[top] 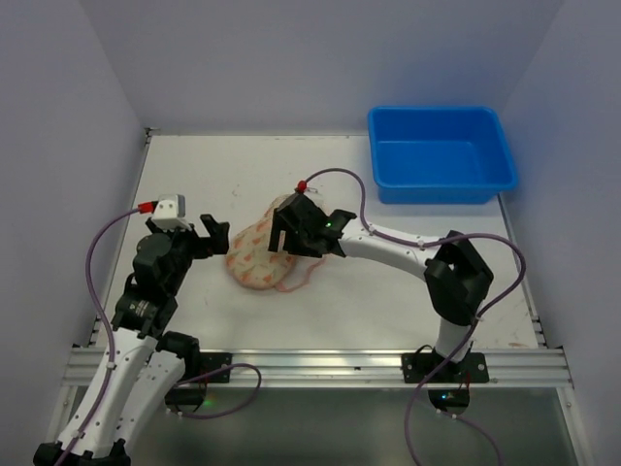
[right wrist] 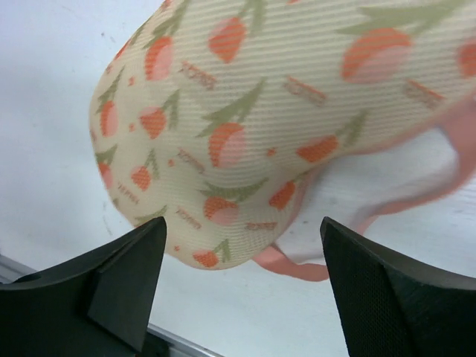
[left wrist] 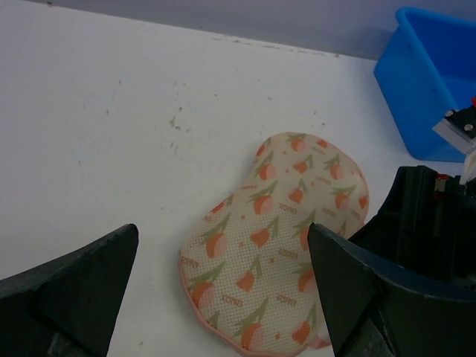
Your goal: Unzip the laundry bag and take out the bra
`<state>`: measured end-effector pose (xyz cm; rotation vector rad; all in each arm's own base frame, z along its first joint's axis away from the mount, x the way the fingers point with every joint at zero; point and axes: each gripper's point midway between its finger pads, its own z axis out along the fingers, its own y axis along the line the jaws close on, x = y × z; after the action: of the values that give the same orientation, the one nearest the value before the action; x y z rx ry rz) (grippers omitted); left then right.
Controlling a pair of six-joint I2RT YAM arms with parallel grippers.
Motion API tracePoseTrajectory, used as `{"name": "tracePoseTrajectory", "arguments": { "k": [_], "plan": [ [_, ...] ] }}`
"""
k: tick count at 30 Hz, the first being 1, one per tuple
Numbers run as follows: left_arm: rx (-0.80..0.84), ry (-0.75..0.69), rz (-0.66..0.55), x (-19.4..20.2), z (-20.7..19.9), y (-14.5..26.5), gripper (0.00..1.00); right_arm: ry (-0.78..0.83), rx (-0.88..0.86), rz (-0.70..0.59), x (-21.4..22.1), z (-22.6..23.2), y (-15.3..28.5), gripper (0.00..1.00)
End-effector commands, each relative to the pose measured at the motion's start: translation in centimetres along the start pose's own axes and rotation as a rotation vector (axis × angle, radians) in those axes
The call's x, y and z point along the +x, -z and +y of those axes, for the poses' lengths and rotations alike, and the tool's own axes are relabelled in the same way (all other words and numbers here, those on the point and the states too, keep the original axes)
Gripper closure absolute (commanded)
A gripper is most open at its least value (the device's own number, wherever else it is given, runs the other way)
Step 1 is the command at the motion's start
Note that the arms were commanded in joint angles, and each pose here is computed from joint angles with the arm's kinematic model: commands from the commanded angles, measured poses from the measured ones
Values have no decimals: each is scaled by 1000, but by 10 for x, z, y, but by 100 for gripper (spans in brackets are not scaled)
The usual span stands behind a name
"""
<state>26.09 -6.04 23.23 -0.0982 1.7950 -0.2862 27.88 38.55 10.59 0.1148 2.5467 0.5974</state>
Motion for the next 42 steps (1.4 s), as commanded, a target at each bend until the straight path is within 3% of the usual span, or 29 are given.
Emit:
{"name": "tracePoseTrajectory", "arguments": {
  "k": [1, 7, 11, 15, 21, 23, 24, 28, 31, 37, 42],
  "plan": [
    [22, 61, 26, 6, -6, -5, 0, 103, 21, -131, -43, -15, 33, 12],
    [14, 146, 200, 42, -12, -28, 0, 37, 3, -88, -46, -58, 46, 11],
    [-44, 168, 302, 63, -8, -51, 0, -10, -40, -7, -9, -74, 40, 12],
    [-104, 213, 430, 108, 0, -74, 0, -49, -86, 25, 12, -82, 40, 13],
    [39, 320, 625, 175, -32, -68, 0, -31, -104, -43, 11, -95, 63, 13],
    [145, 382, 668, 185, -68, -54, 0, -35, -103, -80, 8, -104, 76, 13],
    [212, 391, 635, 181, -86, -53, 0, -45, -88, -109, 4, -110, 79, 13],
    [433, 349, 685, 180, -164, -19, 0, -96, -39, -198, -4, -138, 95, 13],
    [499, 305, 639, 158, -189, -13, 0, -118, 6, -261, -8, -159, 102, 13],
    [207, 220, 480, 138, -139, -38, 0, -111, 14, -271, -10, -164, 103, 13],
    [97, 211, 477, 151, -113, -54, 0, -95, -11, -243, -7, -158, 101, 13]
  ]
}}
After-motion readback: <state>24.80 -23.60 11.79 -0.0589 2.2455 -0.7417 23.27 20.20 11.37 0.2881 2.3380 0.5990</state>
